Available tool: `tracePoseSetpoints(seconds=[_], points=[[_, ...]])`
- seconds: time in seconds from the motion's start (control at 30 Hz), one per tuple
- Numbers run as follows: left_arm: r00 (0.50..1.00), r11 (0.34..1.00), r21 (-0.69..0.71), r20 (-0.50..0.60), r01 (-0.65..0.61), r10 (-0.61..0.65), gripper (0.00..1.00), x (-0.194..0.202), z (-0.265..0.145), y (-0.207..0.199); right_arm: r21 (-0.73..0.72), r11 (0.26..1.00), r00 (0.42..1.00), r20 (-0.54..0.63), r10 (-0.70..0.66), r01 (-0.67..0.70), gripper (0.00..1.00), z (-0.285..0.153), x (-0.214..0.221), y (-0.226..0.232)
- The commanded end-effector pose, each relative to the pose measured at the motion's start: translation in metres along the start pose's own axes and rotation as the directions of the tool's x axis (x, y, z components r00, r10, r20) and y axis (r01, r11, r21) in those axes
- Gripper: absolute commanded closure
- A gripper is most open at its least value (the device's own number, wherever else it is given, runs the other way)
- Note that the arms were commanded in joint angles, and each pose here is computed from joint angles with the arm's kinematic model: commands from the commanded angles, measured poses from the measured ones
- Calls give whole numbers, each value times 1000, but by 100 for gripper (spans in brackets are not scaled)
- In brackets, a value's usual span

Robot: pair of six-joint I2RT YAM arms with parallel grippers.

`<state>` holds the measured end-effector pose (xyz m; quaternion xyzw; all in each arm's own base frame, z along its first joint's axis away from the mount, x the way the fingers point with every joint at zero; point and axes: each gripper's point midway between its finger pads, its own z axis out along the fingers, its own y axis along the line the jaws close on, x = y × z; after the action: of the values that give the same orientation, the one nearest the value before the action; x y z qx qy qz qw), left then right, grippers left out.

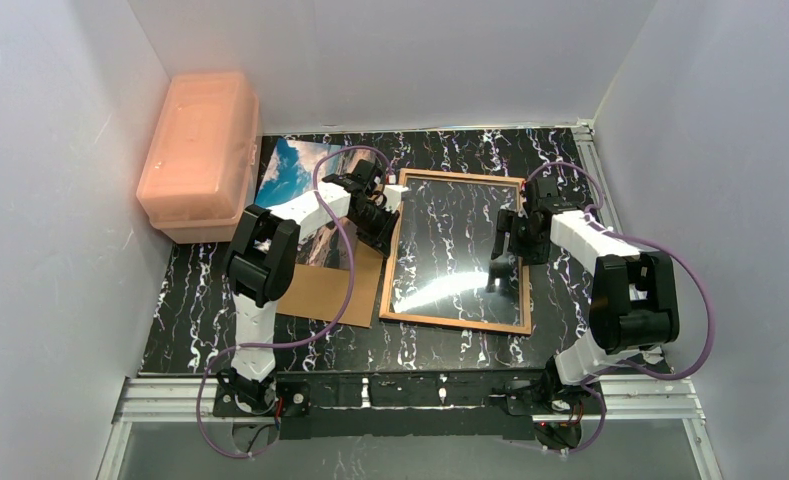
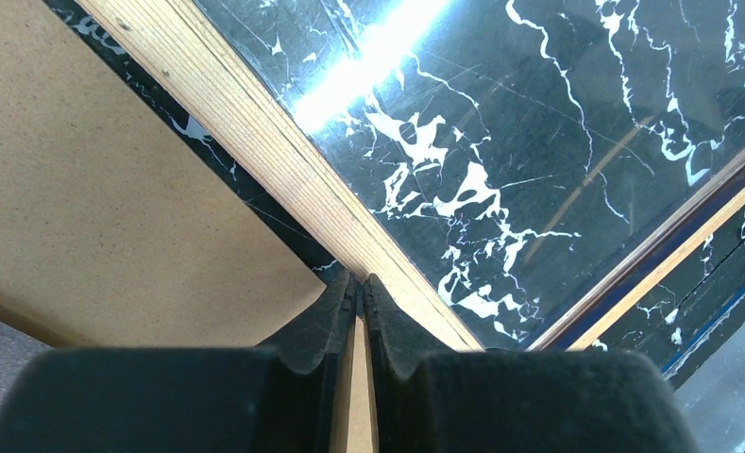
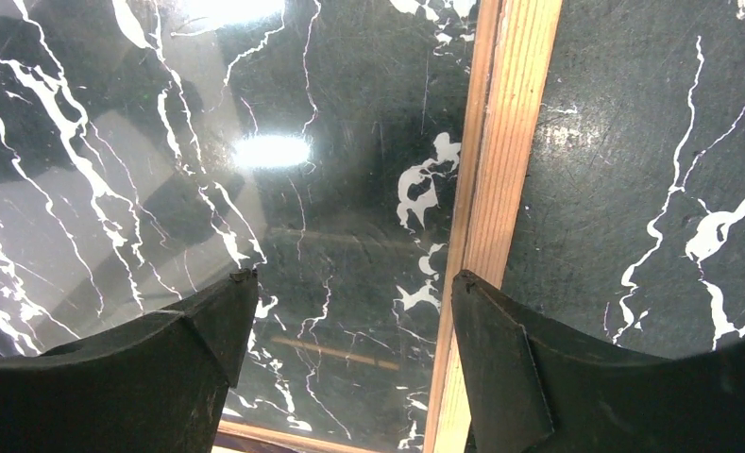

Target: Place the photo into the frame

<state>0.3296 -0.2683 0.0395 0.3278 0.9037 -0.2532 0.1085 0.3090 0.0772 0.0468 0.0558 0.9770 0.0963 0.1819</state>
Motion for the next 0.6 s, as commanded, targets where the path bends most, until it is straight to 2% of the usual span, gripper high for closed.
tracePoseSetpoints(seconds=[0.0,0.27,0.57], points=[[999,999,29,20,-29,28,94,-10,-9,-12,-6,1000,1000,23,-2,2,17,-1,-2,1],[1000,999,29,14,-28,27,94,-9,-7,-11,-53,998,1000,-1,19,-19,18,7,6,9],[1000,999,27,1,-26,26,94,-5,-1,-8,-30,999,999,-17,37,-38,17,17,17,2]])
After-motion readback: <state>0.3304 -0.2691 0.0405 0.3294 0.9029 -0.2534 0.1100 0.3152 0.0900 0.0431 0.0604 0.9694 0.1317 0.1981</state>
